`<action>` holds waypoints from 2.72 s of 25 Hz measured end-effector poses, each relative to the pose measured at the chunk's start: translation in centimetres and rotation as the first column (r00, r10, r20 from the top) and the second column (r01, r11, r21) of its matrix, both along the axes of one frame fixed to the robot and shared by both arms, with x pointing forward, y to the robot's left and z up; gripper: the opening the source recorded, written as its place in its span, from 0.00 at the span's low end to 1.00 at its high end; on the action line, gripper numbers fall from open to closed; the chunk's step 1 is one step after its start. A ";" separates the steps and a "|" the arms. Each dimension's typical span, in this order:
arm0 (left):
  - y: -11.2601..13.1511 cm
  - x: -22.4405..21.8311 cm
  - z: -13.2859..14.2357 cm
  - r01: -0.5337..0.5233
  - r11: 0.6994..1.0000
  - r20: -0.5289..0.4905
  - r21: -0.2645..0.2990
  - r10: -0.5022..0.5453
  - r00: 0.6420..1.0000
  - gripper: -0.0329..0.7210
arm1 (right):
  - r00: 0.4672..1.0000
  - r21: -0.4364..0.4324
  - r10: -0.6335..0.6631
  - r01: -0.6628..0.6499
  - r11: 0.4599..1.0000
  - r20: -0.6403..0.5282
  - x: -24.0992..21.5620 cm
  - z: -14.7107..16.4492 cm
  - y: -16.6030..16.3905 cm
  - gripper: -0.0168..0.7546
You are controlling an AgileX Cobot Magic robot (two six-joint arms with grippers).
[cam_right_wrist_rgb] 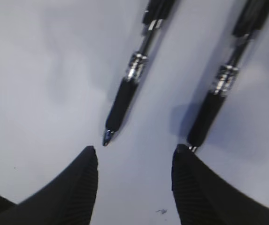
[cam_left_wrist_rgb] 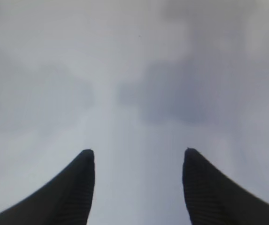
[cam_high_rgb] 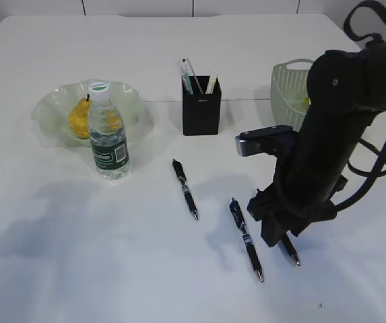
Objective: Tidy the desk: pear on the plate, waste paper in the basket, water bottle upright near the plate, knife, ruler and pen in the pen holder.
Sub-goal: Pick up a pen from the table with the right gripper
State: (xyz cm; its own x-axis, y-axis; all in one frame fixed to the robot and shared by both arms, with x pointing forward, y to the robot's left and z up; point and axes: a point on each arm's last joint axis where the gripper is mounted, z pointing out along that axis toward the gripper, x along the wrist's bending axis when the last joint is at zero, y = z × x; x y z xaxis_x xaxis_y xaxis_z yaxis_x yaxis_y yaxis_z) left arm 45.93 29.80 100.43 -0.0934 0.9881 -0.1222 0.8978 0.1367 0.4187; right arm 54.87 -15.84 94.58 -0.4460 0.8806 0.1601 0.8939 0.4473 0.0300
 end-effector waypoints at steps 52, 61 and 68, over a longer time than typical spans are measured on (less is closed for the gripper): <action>0.0 0.0 0.0 0.000 1.000 -0.001 0.000 0.000 1.000 0.58 | 0.976 -0.102 -0.212 0.216 0.971 0.049 6.8 -3.7 -0.8 0.51; 0.0 0.0 0.0 0.000 1.000 -0.001 0.000 0.000 1.000 0.58 | 0.975 -0.094 -0.213 0.218 0.971 0.063 7.0 -3.8 -0.8 0.51; 0.0 0.0 0.0 0.000 1.000 -0.001 0.000 0.000 1.000 0.58 | 0.974 -0.105 -0.214 0.221 0.970 0.077 7.1 -3.8 -0.9 0.51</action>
